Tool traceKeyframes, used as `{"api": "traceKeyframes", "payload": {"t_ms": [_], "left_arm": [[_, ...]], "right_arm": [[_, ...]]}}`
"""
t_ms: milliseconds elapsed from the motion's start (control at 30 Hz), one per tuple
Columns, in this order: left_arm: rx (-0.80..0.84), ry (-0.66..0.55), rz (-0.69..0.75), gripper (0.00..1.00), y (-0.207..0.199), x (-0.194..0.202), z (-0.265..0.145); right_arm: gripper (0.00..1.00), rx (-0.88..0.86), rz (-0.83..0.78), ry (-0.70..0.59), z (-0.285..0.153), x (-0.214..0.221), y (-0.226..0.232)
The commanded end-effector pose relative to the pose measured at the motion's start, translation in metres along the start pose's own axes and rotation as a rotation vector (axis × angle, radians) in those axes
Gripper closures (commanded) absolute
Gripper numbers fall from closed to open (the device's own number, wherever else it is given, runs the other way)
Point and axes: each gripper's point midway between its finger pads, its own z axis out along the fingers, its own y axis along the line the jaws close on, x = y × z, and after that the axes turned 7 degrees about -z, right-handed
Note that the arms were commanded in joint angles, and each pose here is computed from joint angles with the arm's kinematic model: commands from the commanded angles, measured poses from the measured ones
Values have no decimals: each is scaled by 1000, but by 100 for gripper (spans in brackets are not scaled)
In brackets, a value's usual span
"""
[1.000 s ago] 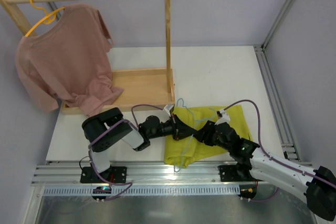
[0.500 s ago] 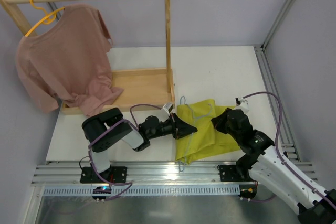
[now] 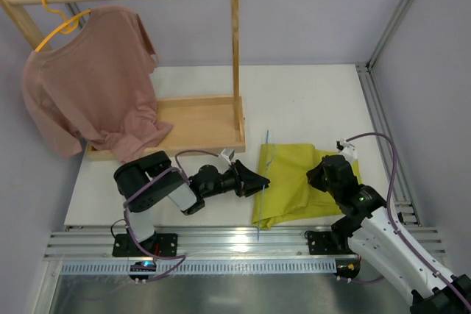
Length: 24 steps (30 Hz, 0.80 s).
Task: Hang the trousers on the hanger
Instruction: Place trousers on hanger
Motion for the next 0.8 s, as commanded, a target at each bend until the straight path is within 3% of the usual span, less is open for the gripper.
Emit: {"api": "traceKeyframes", "payload": {"t_ms": [0, 67, 333, 467, 500, 600, 767], "left_arm": [[131, -41, 68, 66, -24, -11, -16], [138, -61, 85, 62, -26, -17, -20], [31, -52, 180, 60, -19, -18, -14], [-129, -103, 314, 53, -23, -28, -8], [-256, -119, 366, 51, -9, -32, -21], [-401, -224, 447, 45, -20, -49, -36], [-489, -231, 515, 45, -22, -54, -42]], "right_arm": [[96, -111, 15, -15, 4, 1, 17], [96, -146, 33, -13, 4, 5, 22], [96, -187, 42, -39, -6, -9, 33], [96, -186, 32, -35, -6, -10, 35], [96, -186, 30, -35, -6, -11, 35], [96, -180, 26, -26, -4, -8, 33], [96, -189, 33, -28, -1, -6, 35]]}}
